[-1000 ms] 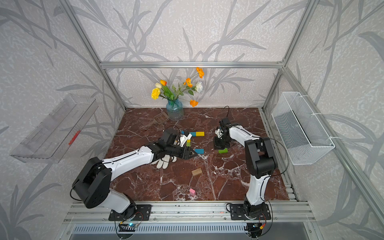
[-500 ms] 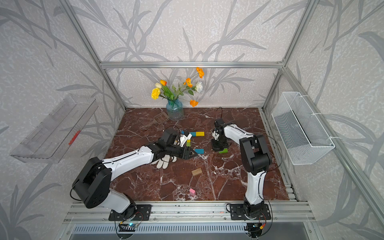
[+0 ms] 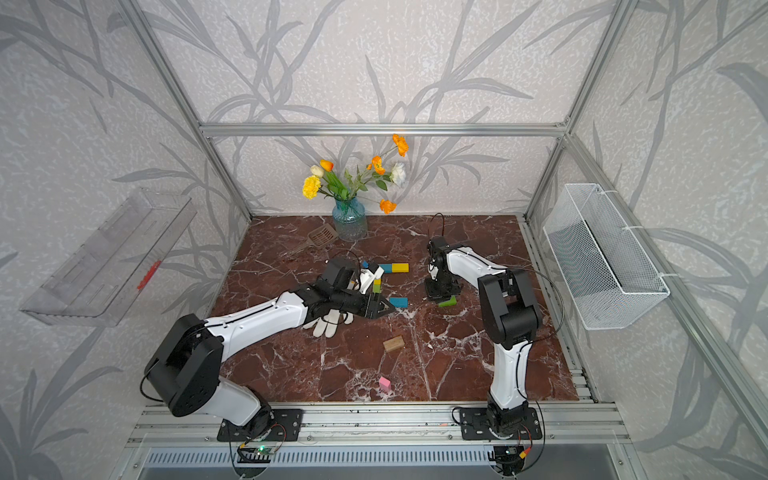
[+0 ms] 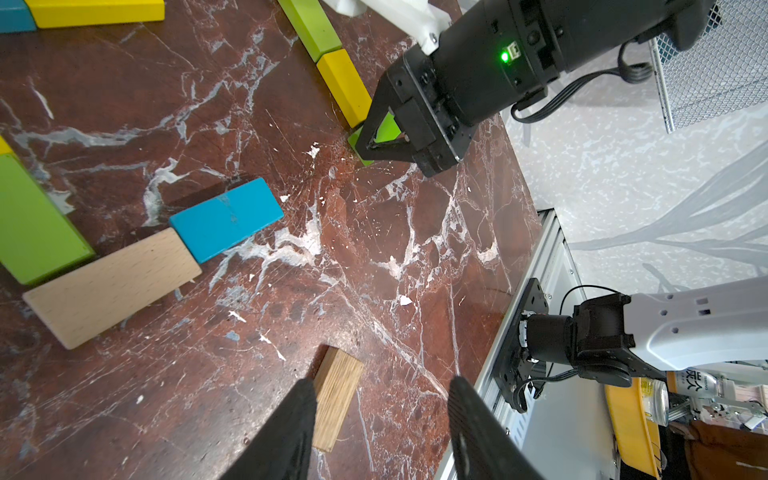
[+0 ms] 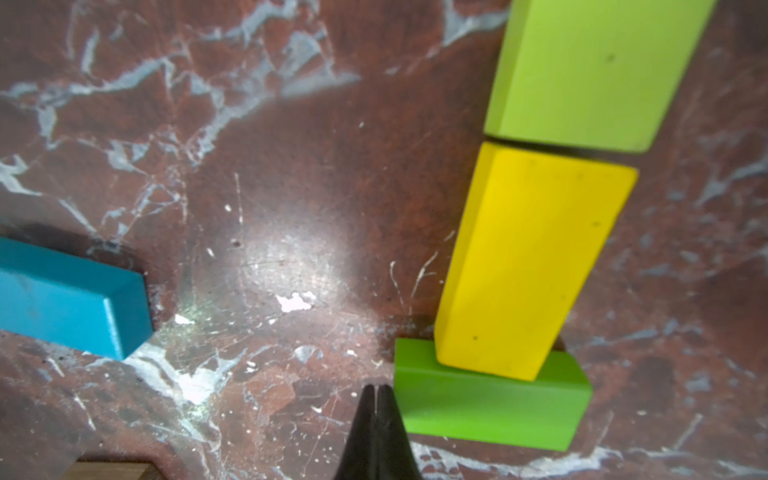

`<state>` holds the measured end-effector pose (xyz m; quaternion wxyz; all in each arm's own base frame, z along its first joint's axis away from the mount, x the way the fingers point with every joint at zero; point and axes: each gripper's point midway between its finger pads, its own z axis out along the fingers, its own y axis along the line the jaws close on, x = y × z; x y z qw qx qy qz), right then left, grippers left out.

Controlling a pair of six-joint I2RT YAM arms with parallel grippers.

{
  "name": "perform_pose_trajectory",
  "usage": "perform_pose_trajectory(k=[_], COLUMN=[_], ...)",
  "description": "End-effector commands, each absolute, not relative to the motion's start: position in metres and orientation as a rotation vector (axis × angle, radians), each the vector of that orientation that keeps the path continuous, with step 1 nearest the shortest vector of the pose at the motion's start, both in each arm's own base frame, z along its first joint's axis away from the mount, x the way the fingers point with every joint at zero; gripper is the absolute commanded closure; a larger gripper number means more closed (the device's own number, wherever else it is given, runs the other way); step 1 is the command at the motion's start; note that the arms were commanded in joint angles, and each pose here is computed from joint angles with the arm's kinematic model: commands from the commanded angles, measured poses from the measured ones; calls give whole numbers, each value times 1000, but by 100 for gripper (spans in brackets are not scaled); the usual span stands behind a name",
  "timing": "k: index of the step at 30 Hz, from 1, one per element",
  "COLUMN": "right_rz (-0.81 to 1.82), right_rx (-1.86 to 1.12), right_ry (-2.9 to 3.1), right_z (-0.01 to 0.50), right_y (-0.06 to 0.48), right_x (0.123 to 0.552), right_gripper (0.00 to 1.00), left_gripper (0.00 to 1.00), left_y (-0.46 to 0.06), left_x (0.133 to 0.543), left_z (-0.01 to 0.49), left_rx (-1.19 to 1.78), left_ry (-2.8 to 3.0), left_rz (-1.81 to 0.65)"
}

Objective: Assemble the letter c with building blocks
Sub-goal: Assemble the building block at the center of the board.

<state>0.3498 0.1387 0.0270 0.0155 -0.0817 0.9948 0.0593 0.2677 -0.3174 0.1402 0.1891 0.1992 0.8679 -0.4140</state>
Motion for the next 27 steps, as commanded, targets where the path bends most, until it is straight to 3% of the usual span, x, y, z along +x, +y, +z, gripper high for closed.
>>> perform_pose_trajectory(k=[1, 13, 24, 27], right_rz=[111, 136, 429, 465], right_rx=[-232, -214, -171, -167], right_ry=[3120, 3098, 3015, 2987], right_z=[25, 28, 54, 65], right_y=[133, 136, 163, 165], right_x=[349, 353, 339, 333], right_gripper=[100, 100, 100, 86], left_gripper=[47, 47, 47, 46], left_y=[-317, -317, -306, -299], left_x=[265, 265, 270, 271], left_z=[142, 140, 138, 136], left_rx=[583, 576, 503, 471], left_ry=[2433, 2437, 2487, 2511], left_rz=[-1169, -1174, -1079, -1018])
